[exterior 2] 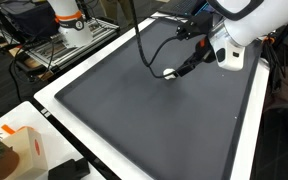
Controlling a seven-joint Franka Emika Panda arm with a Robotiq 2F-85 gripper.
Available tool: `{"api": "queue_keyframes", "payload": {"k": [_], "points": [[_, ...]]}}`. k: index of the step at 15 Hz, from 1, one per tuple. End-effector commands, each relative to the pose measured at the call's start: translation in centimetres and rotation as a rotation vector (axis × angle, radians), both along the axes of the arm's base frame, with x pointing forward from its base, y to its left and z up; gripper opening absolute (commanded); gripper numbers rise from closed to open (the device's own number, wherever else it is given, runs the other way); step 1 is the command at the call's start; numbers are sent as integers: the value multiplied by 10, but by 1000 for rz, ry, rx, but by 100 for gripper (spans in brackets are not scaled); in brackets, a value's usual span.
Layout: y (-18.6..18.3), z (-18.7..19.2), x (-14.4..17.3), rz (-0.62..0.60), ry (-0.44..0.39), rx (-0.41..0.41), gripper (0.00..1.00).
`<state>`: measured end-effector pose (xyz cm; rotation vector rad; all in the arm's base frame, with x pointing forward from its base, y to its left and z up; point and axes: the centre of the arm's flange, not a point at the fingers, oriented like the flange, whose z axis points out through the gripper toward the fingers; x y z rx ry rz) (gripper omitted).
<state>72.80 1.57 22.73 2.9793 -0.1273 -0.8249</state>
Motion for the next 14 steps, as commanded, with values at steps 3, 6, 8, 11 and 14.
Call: {"api": "queue_keyframes", "payload": {"k": [3, 6, 8, 11, 14], "points": [[2, -23, 2, 0, 19, -7, 100], [5, -32, 1, 4, 35, -14, 100], [6, -36, 2, 6, 42, -18, 100], [9, -39, 3, 13, 45, -29, 100], [12, -42, 5, 22, 50, -41, 100]]}}
